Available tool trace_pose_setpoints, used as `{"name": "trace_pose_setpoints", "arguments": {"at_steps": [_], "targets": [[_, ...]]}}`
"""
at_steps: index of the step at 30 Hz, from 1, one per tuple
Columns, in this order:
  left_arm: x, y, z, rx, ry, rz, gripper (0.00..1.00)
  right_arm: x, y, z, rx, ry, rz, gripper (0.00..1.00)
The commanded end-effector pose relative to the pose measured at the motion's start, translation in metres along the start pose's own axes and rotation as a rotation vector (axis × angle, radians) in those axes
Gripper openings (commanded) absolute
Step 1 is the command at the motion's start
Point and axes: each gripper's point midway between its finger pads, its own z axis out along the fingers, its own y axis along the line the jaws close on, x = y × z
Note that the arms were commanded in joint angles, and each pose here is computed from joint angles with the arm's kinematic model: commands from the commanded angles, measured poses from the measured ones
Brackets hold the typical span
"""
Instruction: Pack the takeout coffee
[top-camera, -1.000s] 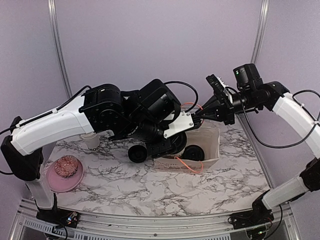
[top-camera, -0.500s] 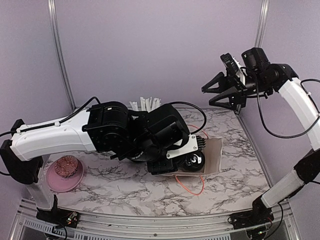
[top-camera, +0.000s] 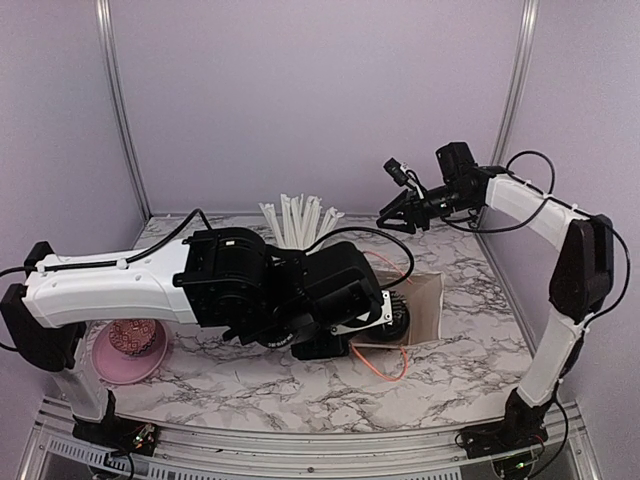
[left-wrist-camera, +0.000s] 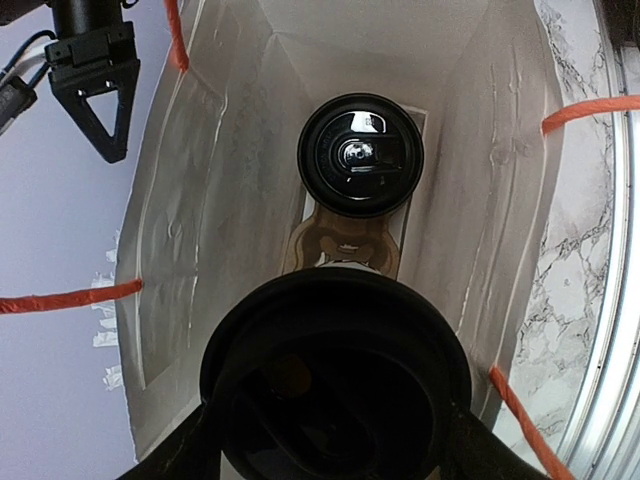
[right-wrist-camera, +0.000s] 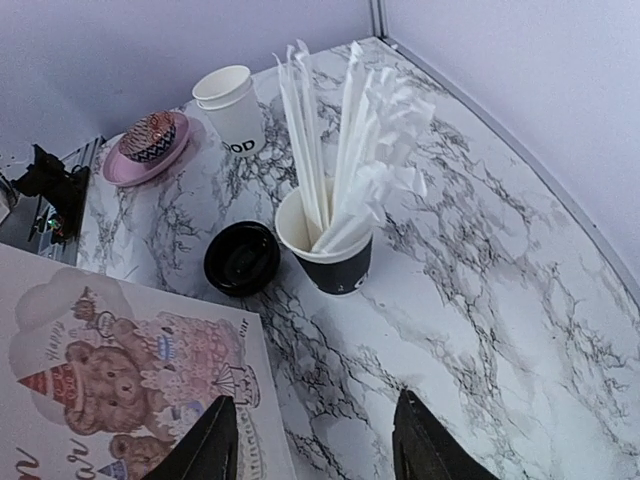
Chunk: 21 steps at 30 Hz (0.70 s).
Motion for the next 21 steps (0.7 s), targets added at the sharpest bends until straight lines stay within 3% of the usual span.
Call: {"name": "trace_pose_setpoints", "arguments": {"at_steps": [1, 10, 21], "targets": [[0.002, -0.001, -0.01, -0.024, 0.002, 0.024, 0.45, 0.021, -0.047, 0.015, 0.137, 0.048, 0.057, 0.5], [-0.005, -0.025, -0.015, 0.018, -0.02, 0.074, 0.45, 0.102, -0.075, 0.065, 0.077, 0.194, 0.237, 0.5], [0.011, -0.027, -0.004, -0.049, 0.047, 0.148, 0.44, 0.144, -0.045, 0.104, -0.032, 0.3, 0.265, 0.5]]}}
